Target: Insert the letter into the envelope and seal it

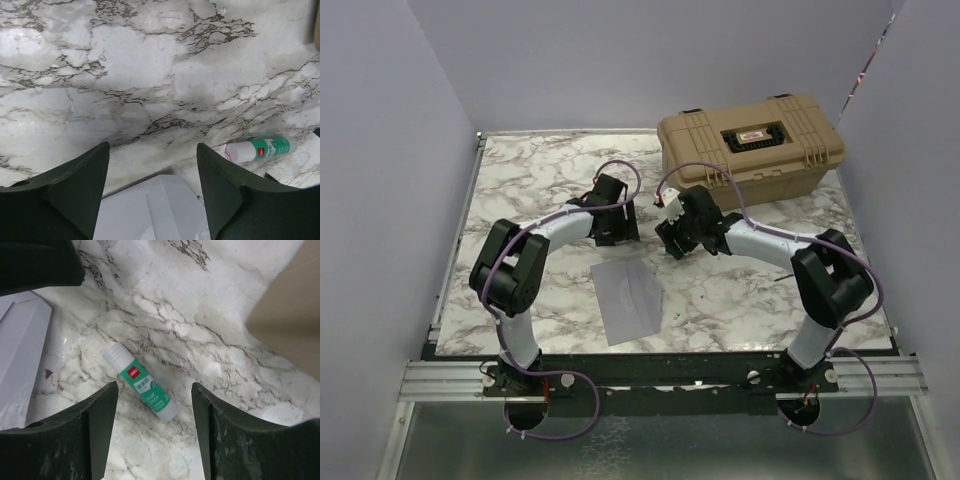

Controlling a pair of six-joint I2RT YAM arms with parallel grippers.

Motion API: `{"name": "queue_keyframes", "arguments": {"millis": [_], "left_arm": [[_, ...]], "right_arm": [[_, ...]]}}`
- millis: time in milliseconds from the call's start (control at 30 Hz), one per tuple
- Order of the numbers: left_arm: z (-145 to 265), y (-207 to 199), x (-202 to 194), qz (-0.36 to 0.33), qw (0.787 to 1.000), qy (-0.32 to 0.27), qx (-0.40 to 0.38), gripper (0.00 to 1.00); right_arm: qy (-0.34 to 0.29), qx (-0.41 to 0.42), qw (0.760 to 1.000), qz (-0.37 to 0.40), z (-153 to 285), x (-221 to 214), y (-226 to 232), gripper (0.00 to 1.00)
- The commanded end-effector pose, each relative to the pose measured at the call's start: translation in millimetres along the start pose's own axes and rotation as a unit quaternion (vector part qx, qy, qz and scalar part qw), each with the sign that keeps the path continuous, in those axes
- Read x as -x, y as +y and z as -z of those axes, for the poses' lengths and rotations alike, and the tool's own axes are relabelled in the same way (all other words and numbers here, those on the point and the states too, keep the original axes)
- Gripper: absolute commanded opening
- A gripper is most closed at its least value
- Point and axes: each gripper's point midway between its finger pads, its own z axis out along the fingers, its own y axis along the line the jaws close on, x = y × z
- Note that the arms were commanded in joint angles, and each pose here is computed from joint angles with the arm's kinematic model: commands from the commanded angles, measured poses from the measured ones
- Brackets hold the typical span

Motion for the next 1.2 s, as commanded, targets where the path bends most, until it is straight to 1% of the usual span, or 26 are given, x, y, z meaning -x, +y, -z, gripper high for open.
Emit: {"name": "queue_keyframes", "arguments": {"millis": [0, 133, 233, 333, 467, 533, 633, 700, 767, 800, 833, 933, 1033, 1067, 1133, 1167], "left_arm": [[12, 9, 2, 0.009, 1.0, -0.009, 0.014, 0.73], [17, 15, 7, 0.016, 1.0, -0.016, 0.018, 0.75], [21, 19, 11, 0.02, 0.999, -0.022, 0.021, 0.75], [24, 21, 14, 0.023, 0.999, -0.026, 0.02, 0.75], [27, 20, 16, 0.023, 0.999, -0.029, 0.016, 0.75], [29, 19, 19, 0.021, 0.999, -0.033, 0.014, 0.76], [32, 17, 22, 0.019, 0.999, -0.038, 0.01, 0.79], [35, 15, 24, 0.017, 0.999, -0.042, 0.007, 0.83], [40, 12, 28, 0.014, 0.999, -0.05, 0.001, 0.91], [43, 10, 30, 0.011, 0.998, -0.055, -0.004, 0.98], [46, 8, 32, 0.008, 0.998, -0.06, -0.009, 0.99], [58, -2, 40, -0.007, 0.997, -0.076, -0.029, 0.99], [74, -14, 52, -0.015, 0.994, -0.098, -0.054, 0.99], [79, -22, 56, -0.019, 0.992, -0.103, -0.072, 0.99], [100, -40, 73, -0.031, 0.984, -0.134, -0.111, 0.99], [111, -50, 81, -0.035, 0.979, -0.149, -0.134, 0.99]], "right_arm": [[0.018, 0.023, 0.999, 0.035, -17, -1, 3, 0.63], [0.044, 0.048, 0.997, 0.043, -23, -13, 10, 0.6], [0.058, 0.06, 0.996, 0.045, -24, -20, 14, 0.55], [0.071, 0.061, 0.995, 0.047, -26, -27, 14, 0.44], [0.073, 0.057, 0.994, 0.05, -26, -34, 14, 0.39], [0.074, 0.057, 0.994, 0.051, -24, -35, 14, 0.33], [0.071, 0.055, 0.995, 0.054, -22, -35, 14, 0.22], [0.062, 0.051, 0.995, 0.052, -19, -30, 14, 0.17], [0.043, 0.047, 0.997, 0.043, -13, -20, 14, 0.14], [0.031, 0.045, 0.998, 0.038, -10, -14, 14, 0.13], [0.016, 0.043, 0.998, 0.03, -5, -6, 15, 0.13], [-0.04, 0.039, 0.998, 0.006, 13, 21, 17, 0.12], [-0.104, 0.035, 0.993, -0.032, 38, 53, 19, 0.12], [-0.127, 0.037, 0.99, -0.045, 48, 66, 20, 0.12], [-0.18, 0.052, 0.978, -0.086, 73, 96, 25, 0.12], [-0.217, 0.059, 0.97, -0.097, 89, 116, 26, 0.12]]}}
